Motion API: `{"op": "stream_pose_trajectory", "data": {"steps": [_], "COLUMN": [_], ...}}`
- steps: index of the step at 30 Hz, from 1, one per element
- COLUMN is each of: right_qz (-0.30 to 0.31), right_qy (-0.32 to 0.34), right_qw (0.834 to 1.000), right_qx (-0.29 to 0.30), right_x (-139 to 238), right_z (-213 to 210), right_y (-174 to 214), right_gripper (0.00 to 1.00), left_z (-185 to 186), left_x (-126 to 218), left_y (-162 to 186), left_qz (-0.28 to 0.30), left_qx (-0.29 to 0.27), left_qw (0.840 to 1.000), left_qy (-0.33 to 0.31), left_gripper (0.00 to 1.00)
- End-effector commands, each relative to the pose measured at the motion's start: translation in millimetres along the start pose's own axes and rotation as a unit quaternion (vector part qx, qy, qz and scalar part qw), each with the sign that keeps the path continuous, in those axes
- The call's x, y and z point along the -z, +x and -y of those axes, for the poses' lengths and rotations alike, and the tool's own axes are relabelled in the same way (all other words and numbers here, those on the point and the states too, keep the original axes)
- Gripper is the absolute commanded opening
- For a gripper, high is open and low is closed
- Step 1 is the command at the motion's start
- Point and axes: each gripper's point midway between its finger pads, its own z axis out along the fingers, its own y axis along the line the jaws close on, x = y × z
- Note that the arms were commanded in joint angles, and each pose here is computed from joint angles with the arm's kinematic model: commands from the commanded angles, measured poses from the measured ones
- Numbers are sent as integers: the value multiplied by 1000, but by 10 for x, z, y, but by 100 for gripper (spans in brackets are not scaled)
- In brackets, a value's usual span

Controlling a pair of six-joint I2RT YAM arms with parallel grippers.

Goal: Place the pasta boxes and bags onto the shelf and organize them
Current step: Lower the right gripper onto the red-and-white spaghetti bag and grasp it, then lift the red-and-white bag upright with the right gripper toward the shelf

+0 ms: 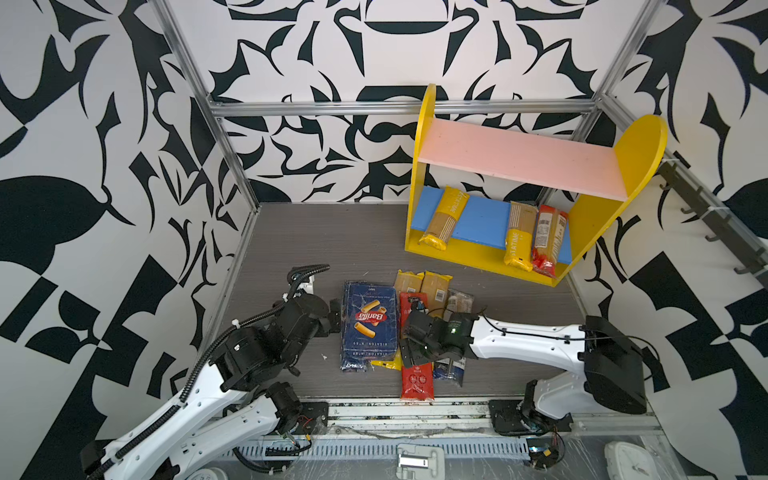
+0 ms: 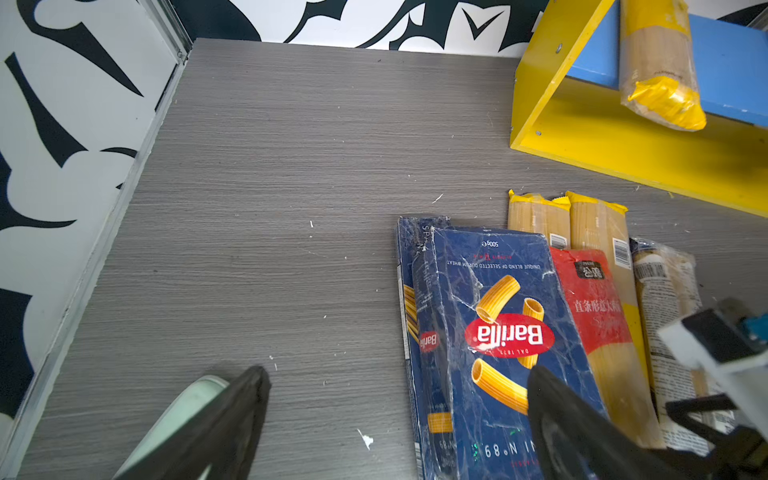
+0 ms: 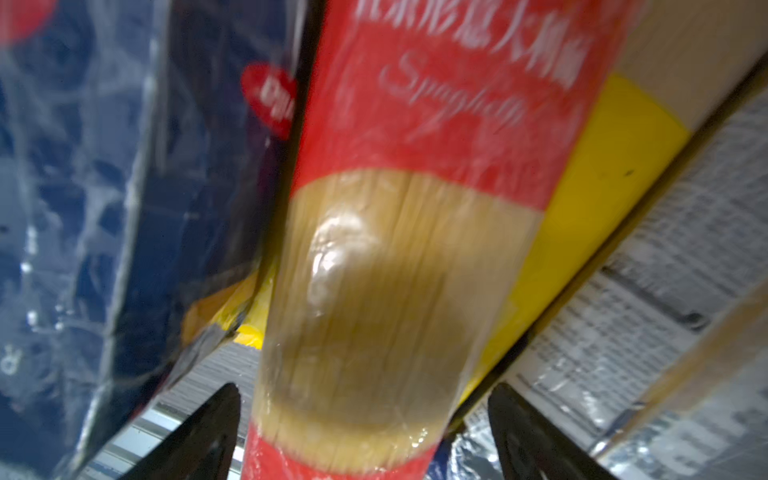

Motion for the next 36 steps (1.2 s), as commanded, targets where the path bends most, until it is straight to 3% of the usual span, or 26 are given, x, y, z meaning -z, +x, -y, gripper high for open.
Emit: {"op": "stream_pose_trajectory", "data": {"steps": [1,14,26,36], "right_qz": [23,24,20,1], "right_qy": [-5,52,42,63], "right_qw": [1000,998,999,998], "right_qx": [-19,-16,-28,-27], "right_x": [39,-83,-196,-462], "right_z": [-98,-18,12,-65], "right_y": [-20,333,468,680], "right_gripper": [98,100,100,93], "left_z": [-81,-56,-137,-174], "left_x": [27,29,99,150], "left_y": [52,59,95,116], "left_qz": [-10,-14,-7,-8], "left_qx": [4,6,28,41], "left_qw": [1000,1000,1000,999], "left_qy": [-12,-6,-1,3], "left_gripper": [99,99,99,99]}}
